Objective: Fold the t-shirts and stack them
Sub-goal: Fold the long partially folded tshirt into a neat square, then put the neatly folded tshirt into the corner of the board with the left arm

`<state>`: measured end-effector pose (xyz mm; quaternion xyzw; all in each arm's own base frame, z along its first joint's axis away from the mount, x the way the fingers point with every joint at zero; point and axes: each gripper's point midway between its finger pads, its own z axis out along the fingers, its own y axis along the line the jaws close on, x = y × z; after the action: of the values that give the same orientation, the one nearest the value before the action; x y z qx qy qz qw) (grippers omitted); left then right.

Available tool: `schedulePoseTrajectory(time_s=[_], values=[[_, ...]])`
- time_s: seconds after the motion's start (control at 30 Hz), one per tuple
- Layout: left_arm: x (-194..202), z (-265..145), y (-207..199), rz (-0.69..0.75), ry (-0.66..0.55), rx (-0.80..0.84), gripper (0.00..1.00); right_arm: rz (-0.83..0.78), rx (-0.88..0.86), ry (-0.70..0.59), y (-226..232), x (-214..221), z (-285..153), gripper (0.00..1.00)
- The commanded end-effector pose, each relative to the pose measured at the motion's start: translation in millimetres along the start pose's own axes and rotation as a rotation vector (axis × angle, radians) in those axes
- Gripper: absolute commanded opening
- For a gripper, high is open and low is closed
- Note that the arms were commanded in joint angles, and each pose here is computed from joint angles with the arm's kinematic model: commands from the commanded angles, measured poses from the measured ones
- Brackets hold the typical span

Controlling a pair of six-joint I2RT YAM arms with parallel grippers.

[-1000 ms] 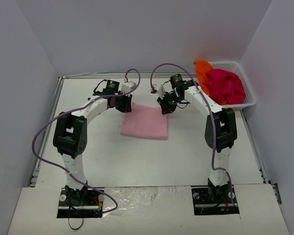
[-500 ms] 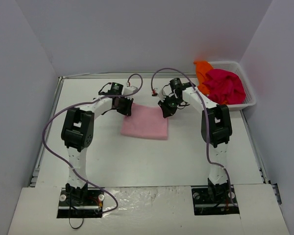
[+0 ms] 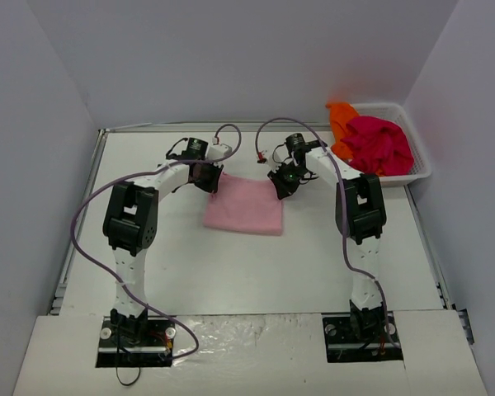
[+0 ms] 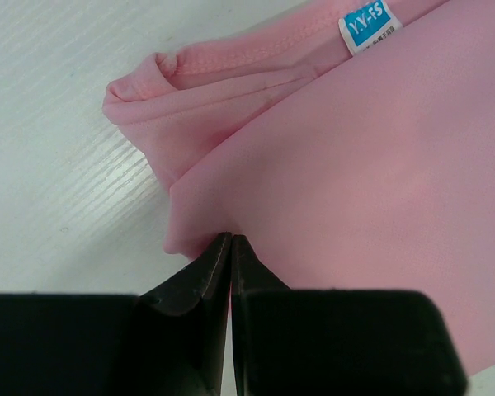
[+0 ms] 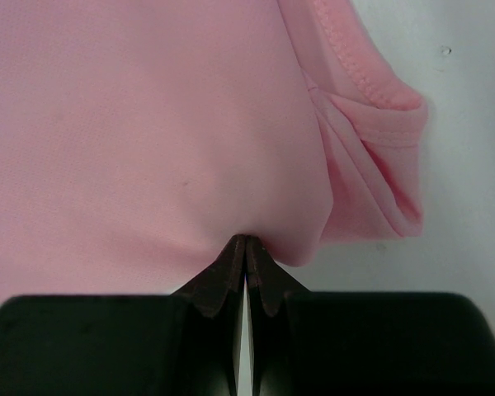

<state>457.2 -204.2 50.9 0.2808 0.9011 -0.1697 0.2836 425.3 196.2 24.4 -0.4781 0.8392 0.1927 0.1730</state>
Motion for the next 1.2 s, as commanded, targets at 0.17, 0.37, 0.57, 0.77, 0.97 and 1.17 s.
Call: schedulePoseTrajectory(time_s=[0.17, 0.37, 0.57, 0.77, 0.97, 1.17], values=[[-31, -34, -4, 0.057, -0.082, -0.028, 0.04, 0.042, 0.024, 0.07, -3, 21, 0, 0.0], [-109, -144, -14, 0.188, -0.27, -0.11, 0.22, -0.031, 0.102, -0.045, -4, -29, -45, 0.0], [-115, -227, 6, 0.18, -0.35, -0.346, 0.58, -0.069, 0.141, -0.109, 11, -50, -78, 0.23], [-51, -248, 30, 0.086, -0.38, -0.439, 0.88, -0.119, 0.177, -0.077, 42, -44, -93, 0.37], [48, -236, 66, -0.09, -0.133, -0.461, 0.95, -0.271, 0.178, -0.065, 91, -58, -94, 0.4], [86, -264, 99, -0.164, -0.224, -0.615, 0.95, -0.366, 0.223, -0.057, 115, -79, -72, 0.45]])
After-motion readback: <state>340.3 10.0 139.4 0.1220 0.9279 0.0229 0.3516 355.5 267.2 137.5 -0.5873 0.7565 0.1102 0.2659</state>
